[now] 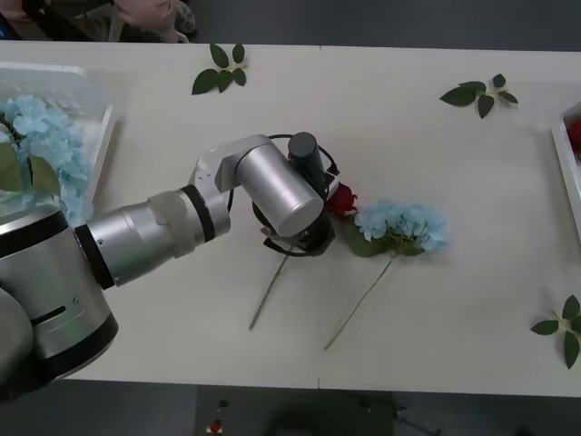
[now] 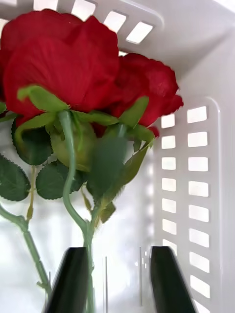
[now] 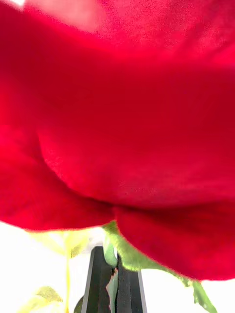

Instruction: Put the red flowers into the right box and the blue flowers into the left box

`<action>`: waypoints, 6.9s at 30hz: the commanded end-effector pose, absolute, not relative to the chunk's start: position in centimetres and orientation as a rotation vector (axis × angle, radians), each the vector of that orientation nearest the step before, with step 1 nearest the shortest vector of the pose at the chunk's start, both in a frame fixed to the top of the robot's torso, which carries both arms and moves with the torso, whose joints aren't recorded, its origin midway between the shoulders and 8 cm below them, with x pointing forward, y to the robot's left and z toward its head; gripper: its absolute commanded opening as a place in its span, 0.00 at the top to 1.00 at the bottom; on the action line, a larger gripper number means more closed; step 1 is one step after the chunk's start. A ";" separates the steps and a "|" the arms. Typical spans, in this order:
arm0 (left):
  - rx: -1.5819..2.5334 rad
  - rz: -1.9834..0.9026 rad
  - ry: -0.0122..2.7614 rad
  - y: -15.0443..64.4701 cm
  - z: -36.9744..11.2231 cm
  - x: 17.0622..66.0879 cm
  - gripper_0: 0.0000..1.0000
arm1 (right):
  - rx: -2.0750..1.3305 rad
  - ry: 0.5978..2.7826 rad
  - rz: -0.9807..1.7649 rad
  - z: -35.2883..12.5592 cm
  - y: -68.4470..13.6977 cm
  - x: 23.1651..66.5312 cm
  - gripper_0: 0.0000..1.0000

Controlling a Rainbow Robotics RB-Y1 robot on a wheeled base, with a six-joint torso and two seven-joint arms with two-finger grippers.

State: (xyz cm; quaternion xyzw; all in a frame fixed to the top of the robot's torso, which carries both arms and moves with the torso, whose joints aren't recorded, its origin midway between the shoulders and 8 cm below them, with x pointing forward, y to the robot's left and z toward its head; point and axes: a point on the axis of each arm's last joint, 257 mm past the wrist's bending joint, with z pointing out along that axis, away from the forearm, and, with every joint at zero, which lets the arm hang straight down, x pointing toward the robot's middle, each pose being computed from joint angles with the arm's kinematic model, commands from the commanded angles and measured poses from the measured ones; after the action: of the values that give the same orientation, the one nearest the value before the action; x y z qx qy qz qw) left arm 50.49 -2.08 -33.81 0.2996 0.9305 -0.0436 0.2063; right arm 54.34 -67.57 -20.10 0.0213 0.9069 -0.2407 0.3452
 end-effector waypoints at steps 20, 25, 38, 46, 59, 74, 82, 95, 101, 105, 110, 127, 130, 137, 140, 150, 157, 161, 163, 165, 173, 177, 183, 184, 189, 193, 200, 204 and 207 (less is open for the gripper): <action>0.576 -1.193 1.677 -18.1 1.0 49.9 1.00 | -0.273 2.163 0.400 -15.3 -36.6 56.2 0.21; 0.559 -1.205 1.662 -18.4 1.9 50.1 1.00 | -0.308 1.987 0.611 -11.6 -28.6 53.1 0.20; 0.562 -1.244 1.657 -17.2 2.9 49.6 1.00 | -0.352 1.811 0.884 -5.8 -20.4 46.9 0.20; 0.562 -1.242 1.657 -17.2 2.9 49.6 1.00 | -0.431 1.792 0.959 -5.2 -17.0 43.8 0.20; 0.555 -1.245 1.646 -17.1 3.2 49.7 1.00 | -0.484 1.773 0.949 -8.0 -12.6 48.0 0.20; 0.553 -1.221 1.630 -16.8 3.3 50.2 0.47 | -0.512 1.847 0.920 -11.3 -12.0 49.6 1.00; 0.529 -1.252 1.633 -16.5 3.9 50.3 0.00 | -0.512 1.841 0.922 -10.9 -11.9 49.7 1.00; 0.542 -1.311 1.701 -11.3 8.3 50.2 0.00 | -0.425 1.932 0.922 -11.8 -15.4 51.2 1.00; 0.748 -1.138 2.046 1.3 5.2 46.9 0.00 | -0.216 2.136 0.781 -12.3 -27.3 54.7 1.00; 0.898 -1.018 2.102 7.4 -0.5 45.4 0.00 | -0.163 2.273 0.550 -12.6 -37.5 55.0 1.00; 1.030 -0.904 1.981 11.9 -7.6 44.3 0.00 | -0.041 2.437 0.170 -12.3 -51.9 53.0 1.00; 1.090 -0.885 1.620 5.0 -8.4 41.3 0.00 | 0.250 2.510 -0.355 -21.2 -69.6 46.2 1.00; 1.087 -0.892 1.611 4.7 -8.2 41.3 0.00 | 0.252 2.488 -0.384 -23.1 -69.8 46.5 0.97; 1.067 -0.905 1.612 4.6 -8.4 41.6 0.00 | 0.175 2.430 -0.434 -23.7 -69.4 48.1 0.29; 1.053 -0.921 1.606 4.3 -8.2 41.8 0.00 | 0.121 2.427 -0.394 -23.5 -67.4 49.3 0.25; 1.053 -0.921 1.606 4.3 -8.2 41.8 0.00 | 0.069 2.444 0.281 -20.0 -48.0 53.0 0.21; 1.053 -0.921 1.606 4.3 -8.2 41.8 0.00 | -0.059 2.450 0.576 -14.3 -39.9 50.5 0.21; 1.053 -0.921 1.606 4.3 -8.2 41.8 0.00 | -0.130 2.466 0.737 -13.6 -35.1 47.6 0.20; 1.053 -0.921 1.606 4.3 -8.2 41.8 0.00 | -0.107 2.470 0.822 -14.0 -32.3 45.8 0.20; 1.053 -0.921 1.606 4.3 -8.2 41.8 0.00 | -0.035 2.458 0.889 -14.4 -29.8 44.2 0.20; 1.053 -0.921 1.606 4.3 -8.2 41.8 0.00 | 0.046 2.476 0.877 -18.8 -23.2 41.8 0.20; 1.053 -0.921 1.606 4.3 -8.2 41.8 0.00 | 0.073 2.532 0.812 -21.2 -21.4 41.9 0.20; 1.053 -0.921 1.606 4.3 -8.2 41.8 0.00 | 0.077 2.570 0.683 -24.6 -18.2 42.8 0.20; 1.053 -0.921 1.606 4.3 -8.2 41.8 0.00 | 0.073 2.578 0.660 -25.1 -17.6 42.8 0.20; 1.053 -0.921 1.606 4.3 -8.2 41.8 0.00 | 0.064 2.595 0.557 -27.1 -16.1 43.0 0.20; 1.053 -0.921 1.606 4.3 -8.2 41.8 0.00 | 0.072 2.599 0.463 -28.7 -15.6 43.5 0.20; 1.053 -0.921 1.606 4.3 -8.2 41.8 0.00 | 0.125 2.590 0.406 -31.0 -13.7 44.7 0.20; 1.053 -0.921 1.606 4.3 -8.2 41.8 0.00 | 0.155 2.580 0.393 -32.3 -12.9 45.7 0.20; 1.053 -0.921 1.606 4.3 -8.2 41.8 0.00 | 0.168 2.570 0.366 -33.2 -12.7 46.5 0.23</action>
State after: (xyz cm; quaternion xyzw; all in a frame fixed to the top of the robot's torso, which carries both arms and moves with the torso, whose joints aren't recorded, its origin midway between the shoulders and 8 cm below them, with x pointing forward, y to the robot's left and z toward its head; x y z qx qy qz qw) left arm 41.42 4.96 -10.22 0.4117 0.6855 -0.3892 0.4573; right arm 45.03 -13.06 -34.01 0.0493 0.9577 0.1335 0.2501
